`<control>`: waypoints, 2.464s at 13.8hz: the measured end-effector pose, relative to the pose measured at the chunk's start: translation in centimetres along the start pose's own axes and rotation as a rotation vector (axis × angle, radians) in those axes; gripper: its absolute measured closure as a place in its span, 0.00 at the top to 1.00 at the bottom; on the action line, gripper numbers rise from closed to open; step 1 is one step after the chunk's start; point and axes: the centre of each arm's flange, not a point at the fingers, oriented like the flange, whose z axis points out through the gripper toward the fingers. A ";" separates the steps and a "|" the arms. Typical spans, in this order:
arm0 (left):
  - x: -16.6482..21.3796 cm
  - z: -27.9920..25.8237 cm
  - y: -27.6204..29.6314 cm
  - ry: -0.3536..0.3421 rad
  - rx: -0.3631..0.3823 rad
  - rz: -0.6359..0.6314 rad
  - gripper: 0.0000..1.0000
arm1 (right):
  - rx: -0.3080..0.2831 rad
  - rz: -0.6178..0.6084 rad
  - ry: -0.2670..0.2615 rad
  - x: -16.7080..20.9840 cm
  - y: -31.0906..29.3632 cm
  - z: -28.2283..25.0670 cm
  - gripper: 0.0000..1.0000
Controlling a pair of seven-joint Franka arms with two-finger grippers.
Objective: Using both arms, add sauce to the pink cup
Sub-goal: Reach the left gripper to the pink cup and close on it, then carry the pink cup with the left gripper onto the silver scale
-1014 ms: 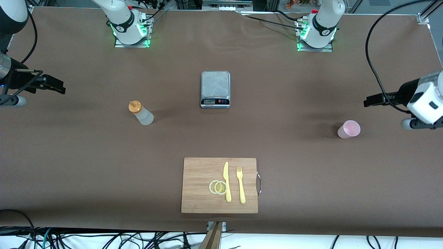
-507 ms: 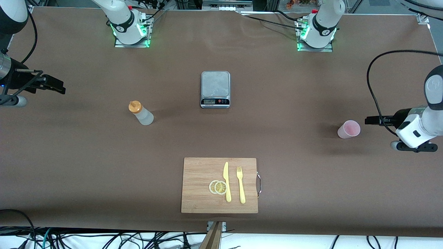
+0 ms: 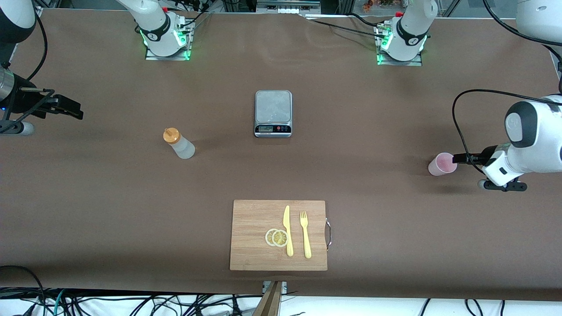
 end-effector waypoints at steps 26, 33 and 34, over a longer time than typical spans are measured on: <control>0.8 -0.6 6.1 0.072 -0.037 -0.007 0.02 | 0.001 0.001 0.000 0.0 0.0 0.0 1.00; -1.8 -5.0 33.9 0.053 -0.090 0.060 0.02 | 0.001 0.002 0.000 0.0 0.1 0.0 1.00; -3.0 -4.5 37.1 0.041 -0.092 0.060 0.02 | 0.001 0.002 0.000 0.0 0.1 0.0 1.00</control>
